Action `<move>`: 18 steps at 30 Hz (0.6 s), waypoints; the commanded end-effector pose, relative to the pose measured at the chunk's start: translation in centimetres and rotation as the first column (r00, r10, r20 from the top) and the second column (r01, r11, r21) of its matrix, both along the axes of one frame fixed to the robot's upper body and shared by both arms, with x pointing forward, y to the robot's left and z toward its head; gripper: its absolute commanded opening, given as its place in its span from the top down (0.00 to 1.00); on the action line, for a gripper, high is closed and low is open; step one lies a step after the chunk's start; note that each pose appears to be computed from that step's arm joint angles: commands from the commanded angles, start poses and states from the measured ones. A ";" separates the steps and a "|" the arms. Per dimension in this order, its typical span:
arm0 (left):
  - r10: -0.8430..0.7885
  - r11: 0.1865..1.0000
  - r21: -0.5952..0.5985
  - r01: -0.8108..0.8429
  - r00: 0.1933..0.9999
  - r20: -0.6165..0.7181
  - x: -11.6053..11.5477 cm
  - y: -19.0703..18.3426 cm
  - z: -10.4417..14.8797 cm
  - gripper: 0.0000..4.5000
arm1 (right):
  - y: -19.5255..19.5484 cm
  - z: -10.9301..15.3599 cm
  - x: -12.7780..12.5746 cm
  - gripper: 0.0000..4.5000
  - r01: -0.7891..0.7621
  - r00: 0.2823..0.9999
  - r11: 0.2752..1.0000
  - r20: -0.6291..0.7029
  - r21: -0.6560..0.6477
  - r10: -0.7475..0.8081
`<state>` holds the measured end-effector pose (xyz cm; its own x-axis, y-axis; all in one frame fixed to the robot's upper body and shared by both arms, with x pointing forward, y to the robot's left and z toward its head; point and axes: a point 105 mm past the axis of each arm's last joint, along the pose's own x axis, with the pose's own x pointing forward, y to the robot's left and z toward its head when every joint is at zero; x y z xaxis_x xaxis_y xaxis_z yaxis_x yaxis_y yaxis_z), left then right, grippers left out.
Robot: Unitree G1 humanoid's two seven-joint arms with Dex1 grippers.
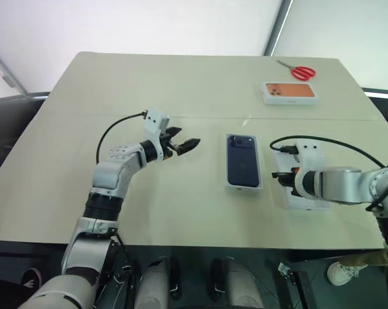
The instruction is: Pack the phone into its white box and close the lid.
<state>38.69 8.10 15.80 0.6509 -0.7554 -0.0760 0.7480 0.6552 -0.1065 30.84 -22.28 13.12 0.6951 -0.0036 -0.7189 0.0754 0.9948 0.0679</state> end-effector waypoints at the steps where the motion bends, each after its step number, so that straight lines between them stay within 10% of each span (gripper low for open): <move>1: -0.005 1.000 -0.019 0.006 0.998 0.055 0.0 -0.1 1.8 0.00 | -0.9 4.3 2.2 0.99 0.063 0.979 0.995 0.190 0.076 -0.076; 12: 0.024 0.999 -0.043 -0.021 0.998 0.065 0.3 0.9 2.4 0.00 | 5.8 13.5 5.0 0.99 -0.365 0.825 0.770 0.565 0.523 0.007; 18: 0.037 0.996 -0.079 -0.032 0.998 0.060 0.3 1.1 2.8 0.00 | 8.8 13.3 4.3 0.99 -0.490 0.805 0.576 0.594 0.654 0.011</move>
